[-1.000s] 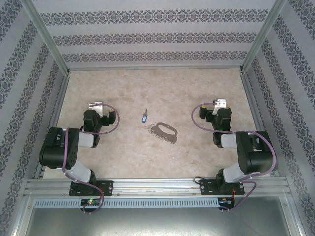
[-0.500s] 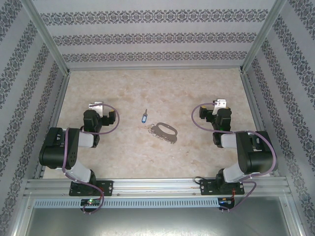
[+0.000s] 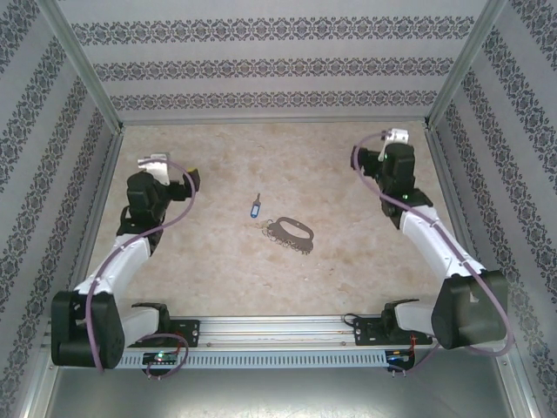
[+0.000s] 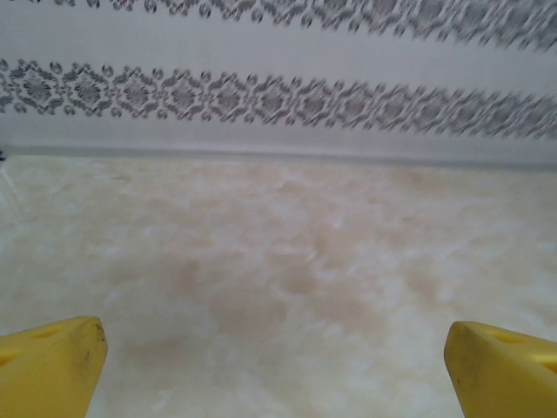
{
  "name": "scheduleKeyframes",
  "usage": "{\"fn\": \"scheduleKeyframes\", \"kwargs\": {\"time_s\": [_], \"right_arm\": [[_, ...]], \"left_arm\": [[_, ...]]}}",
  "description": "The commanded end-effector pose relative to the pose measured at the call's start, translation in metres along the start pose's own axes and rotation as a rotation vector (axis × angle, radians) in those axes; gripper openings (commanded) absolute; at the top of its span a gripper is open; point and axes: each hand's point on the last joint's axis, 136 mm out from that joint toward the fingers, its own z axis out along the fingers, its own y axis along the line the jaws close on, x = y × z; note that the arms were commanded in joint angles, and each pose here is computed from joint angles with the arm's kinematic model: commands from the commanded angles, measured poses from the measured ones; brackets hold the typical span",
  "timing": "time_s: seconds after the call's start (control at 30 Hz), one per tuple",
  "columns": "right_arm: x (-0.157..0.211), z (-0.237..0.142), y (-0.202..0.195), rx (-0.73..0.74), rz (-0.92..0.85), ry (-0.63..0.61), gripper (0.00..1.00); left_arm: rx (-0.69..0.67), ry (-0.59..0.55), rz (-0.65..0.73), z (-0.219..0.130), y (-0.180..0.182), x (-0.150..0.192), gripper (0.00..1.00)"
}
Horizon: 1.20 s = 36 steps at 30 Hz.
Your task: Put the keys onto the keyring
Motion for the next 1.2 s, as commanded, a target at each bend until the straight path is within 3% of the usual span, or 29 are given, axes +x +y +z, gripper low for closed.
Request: {"fn": "scheduleKeyframes", "kwargs": {"time_s": [0.0, 0.13, 0.27, 0.33, 0.6, 0.83, 0.93, 1.03, 1.17], "right_arm": [[0.076, -0.006, 0.012, 0.004, 0.08, 0.363, 0.98], [0.082, -0.004, 0.044, -0.061, 0.112, 0.414, 0.98], [0.095, 0.003, 0.058, -0.073, 0.12, 0.514, 0.98], [0.102, 0.005, 0.061, -0.064, 0.102, 0.566, 0.98], [0.129, -0.014, 0.063, -0.102, 0.066, 0.647, 0.98], [0.157, -0.04, 0.055, -0.12, 0.044, 0.718, 0.98], [0.157, -0.041, 0.052, -0.115, 0.032, 0.715, 0.98], [0.157, -0.039, 0.058, -0.136, 0.022, 0.729, 0.98], [0.159, -0.04, 0.058, -0.135, 0.01, 0.738, 0.98]], "left_arm": [[0.103, 0.203, -0.233, -0.005, -0.031, 0.022, 1.0], [0.179, 0.374, -0.27, 0.009, -0.075, 0.018, 1.0], [0.261, 0.664, -0.256, 0.036, -0.123, 0.049, 1.0], [0.277, 0.757, -0.25, 0.046, -0.141, 0.064, 1.0], [0.15, 1.04, -0.095, 0.058, -0.152, 0.134, 0.97], [0.086, 1.159, 0.238, 0.057, -0.147, 0.17, 0.81], [0.079, 1.173, 0.27, 0.062, -0.146, 0.177, 0.7], [0.087, 1.168, 0.307, 0.07, -0.15, 0.181, 0.52], [0.091, 1.204, 0.354, 0.077, -0.152, 0.191, 0.47]]}}
